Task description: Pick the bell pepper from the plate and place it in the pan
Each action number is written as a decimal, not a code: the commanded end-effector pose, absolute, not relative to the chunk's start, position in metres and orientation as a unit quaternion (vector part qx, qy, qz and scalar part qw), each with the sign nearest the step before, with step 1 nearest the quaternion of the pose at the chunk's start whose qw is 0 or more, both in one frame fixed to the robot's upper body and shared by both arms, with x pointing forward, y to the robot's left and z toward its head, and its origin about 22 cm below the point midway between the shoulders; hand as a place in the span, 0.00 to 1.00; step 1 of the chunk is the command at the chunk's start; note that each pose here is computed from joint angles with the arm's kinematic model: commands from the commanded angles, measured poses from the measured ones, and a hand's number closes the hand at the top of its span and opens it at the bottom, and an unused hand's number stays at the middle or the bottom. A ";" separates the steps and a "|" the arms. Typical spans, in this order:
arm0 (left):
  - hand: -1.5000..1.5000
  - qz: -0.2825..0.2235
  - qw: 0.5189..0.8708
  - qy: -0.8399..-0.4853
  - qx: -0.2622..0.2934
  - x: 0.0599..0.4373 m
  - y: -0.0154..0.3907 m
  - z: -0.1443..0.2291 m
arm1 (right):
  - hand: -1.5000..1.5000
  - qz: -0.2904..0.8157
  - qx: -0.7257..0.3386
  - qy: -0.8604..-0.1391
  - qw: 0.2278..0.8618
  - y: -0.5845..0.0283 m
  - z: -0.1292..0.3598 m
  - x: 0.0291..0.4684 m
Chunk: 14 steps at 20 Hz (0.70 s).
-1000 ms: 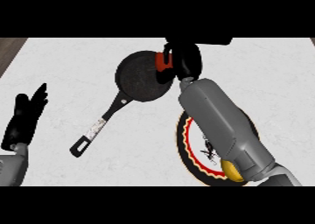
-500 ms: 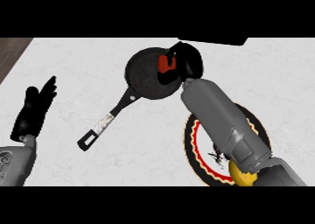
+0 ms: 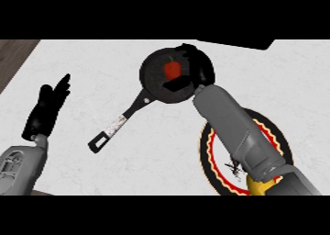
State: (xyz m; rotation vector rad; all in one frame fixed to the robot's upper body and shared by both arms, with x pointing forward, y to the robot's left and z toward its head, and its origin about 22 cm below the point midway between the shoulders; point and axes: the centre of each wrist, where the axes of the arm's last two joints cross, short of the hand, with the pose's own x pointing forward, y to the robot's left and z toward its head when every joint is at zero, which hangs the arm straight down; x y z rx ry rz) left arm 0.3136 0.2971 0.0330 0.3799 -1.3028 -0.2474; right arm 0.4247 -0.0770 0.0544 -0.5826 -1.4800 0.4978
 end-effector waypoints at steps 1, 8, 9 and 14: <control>0.50 -0.116 0.769 -0.603 0.179 0.313 0.298 0.029 | 0.00 0.196 -0.245 -0.679 0.663 -0.081 0.048 0.424; 0.50 -0.122 0.771 -0.602 0.170 0.313 0.288 0.028 | 0.00 0.092 -0.242 -0.727 0.636 -0.078 0.065 0.429; 0.50 -0.121 0.770 -0.602 0.174 0.318 0.293 0.033 | 0.00 0.085 -0.240 -0.732 0.632 -0.079 0.066 0.430; 0.50 -0.105 0.780 -0.589 0.184 0.308 0.302 0.016 | 0.00 0.022 -0.243 -0.730 0.638 -0.083 0.066 0.433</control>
